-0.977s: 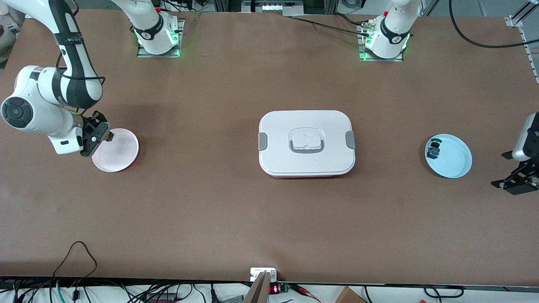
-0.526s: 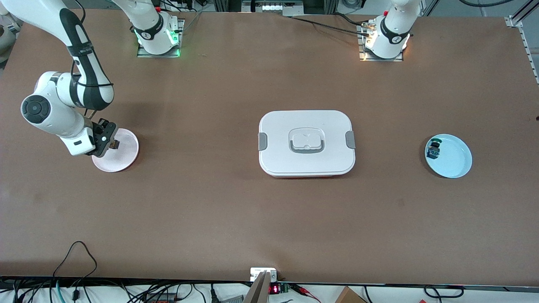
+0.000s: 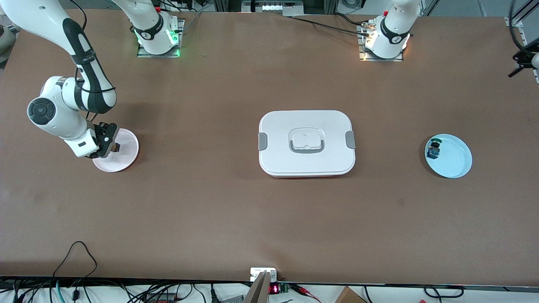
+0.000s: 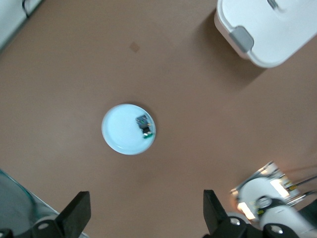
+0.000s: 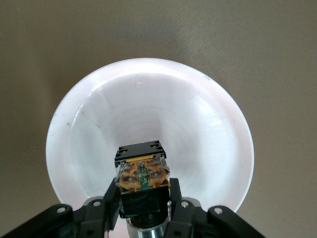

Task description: Transfer orange switch to right arm and place

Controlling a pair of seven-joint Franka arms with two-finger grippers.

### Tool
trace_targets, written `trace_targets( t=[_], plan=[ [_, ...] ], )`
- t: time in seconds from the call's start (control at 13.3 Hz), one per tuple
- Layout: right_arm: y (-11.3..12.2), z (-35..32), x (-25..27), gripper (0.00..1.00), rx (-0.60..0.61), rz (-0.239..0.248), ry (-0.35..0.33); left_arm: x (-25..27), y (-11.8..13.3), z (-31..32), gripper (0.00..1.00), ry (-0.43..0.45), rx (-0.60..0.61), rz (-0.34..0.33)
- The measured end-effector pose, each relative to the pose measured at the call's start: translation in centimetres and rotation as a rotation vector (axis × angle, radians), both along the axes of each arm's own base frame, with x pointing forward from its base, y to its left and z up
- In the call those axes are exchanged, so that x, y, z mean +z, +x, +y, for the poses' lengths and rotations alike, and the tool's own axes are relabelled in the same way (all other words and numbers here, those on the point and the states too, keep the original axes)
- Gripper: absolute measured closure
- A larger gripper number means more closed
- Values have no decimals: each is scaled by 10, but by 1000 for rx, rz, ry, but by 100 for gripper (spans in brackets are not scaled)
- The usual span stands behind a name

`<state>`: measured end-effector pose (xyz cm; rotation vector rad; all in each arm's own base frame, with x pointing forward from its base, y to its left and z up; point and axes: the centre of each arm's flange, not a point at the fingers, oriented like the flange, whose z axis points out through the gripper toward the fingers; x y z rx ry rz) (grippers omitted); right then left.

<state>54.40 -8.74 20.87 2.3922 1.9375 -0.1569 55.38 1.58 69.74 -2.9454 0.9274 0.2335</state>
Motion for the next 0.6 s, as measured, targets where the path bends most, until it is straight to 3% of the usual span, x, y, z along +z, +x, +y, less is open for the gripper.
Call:
trace_targets(
  t=[0.3,0.6],
  plan=[
    [-12,-3,-23,58,10,24,6,-4,-16,-29,0,2,244,21],
    [-21,-4,-29,58,6,25,10,-43,-12,-43,0,38,305,50]
  ],
)
